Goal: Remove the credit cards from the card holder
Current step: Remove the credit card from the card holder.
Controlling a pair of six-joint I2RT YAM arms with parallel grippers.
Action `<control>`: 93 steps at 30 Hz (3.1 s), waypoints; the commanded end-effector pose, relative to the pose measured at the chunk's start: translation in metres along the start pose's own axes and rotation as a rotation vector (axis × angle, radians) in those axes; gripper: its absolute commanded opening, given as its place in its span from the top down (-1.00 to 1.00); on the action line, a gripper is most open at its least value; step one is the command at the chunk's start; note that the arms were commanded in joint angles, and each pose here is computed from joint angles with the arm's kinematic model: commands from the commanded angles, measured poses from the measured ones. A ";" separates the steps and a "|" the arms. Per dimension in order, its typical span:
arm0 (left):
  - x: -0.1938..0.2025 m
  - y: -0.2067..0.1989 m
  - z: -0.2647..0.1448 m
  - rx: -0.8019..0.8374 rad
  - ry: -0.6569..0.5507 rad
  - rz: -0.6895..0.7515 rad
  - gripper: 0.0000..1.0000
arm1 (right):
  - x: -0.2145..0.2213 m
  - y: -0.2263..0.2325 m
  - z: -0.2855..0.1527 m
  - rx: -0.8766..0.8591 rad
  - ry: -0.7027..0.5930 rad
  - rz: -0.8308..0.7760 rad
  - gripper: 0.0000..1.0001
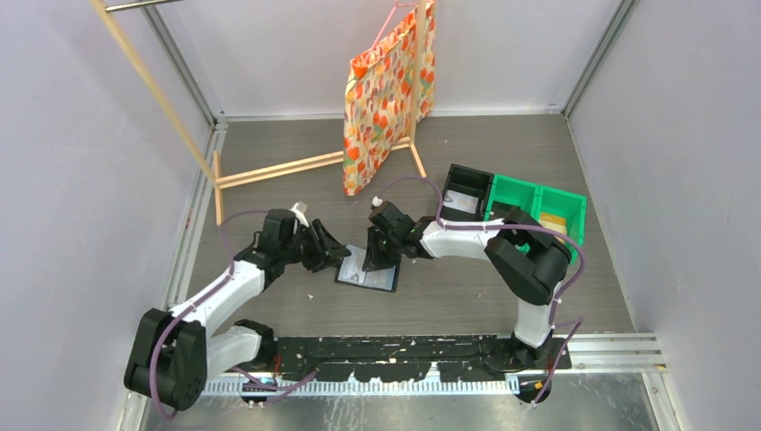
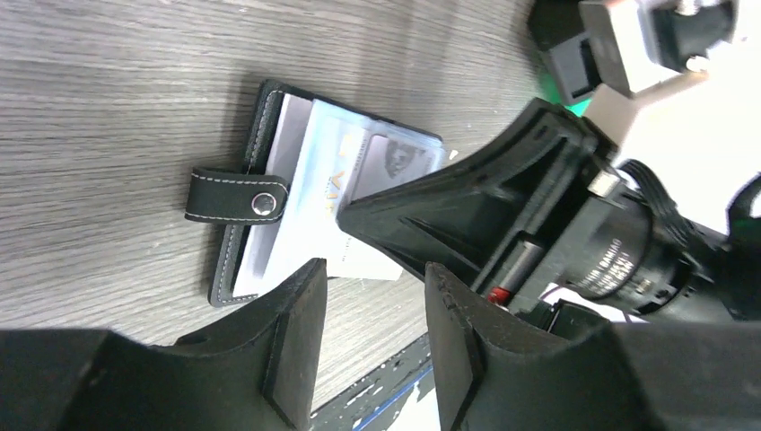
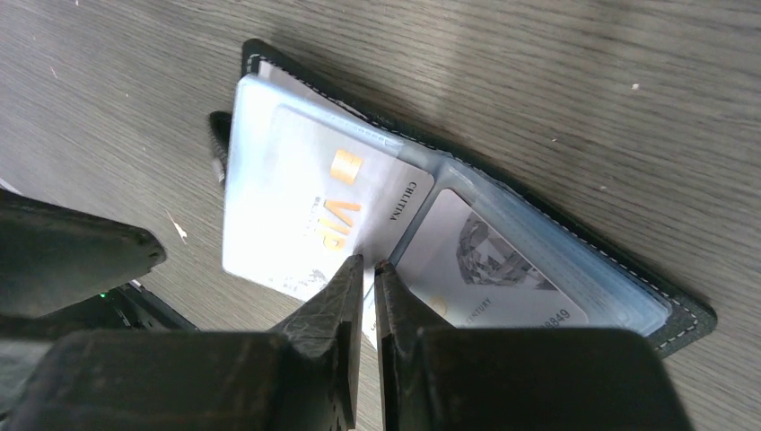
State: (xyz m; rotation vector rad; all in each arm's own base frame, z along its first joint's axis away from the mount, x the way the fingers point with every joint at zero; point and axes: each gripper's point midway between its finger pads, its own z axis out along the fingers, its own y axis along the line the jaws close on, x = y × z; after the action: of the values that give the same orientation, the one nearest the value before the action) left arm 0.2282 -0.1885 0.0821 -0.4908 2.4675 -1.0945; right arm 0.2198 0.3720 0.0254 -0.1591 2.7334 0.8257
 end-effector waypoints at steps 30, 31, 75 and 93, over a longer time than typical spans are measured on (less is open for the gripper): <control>0.018 0.010 0.026 0.054 0.131 -0.025 -0.28 | 0.010 -0.016 0.001 0.057 0.040 -0.008 0.69; 0.019 0.007 0.027 0.069 0.142 -0.031 -0.25 | 0.010 -0.016 0.001 0.058 0.041 -0.009 0.69; 0.017 -0.044 0.027 0.314 0.128 -0.022 0.99 | -0.060 0.024 -0.080 -0.524 -0.125 0.368 0.19; 0.015 -0.065 0.021 0.469 0.146 -0.005 0.99 | -0.050 -0.002 -0.061 -0.507 -0.107 0.475 0.05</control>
State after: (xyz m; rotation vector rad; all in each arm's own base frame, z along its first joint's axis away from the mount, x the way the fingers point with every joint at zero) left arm 0.2328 -0.2408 0.0843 -0.4200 2.3308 -1.5738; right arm 0.2502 0.3407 0.0857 0.4215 2.4584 1.5772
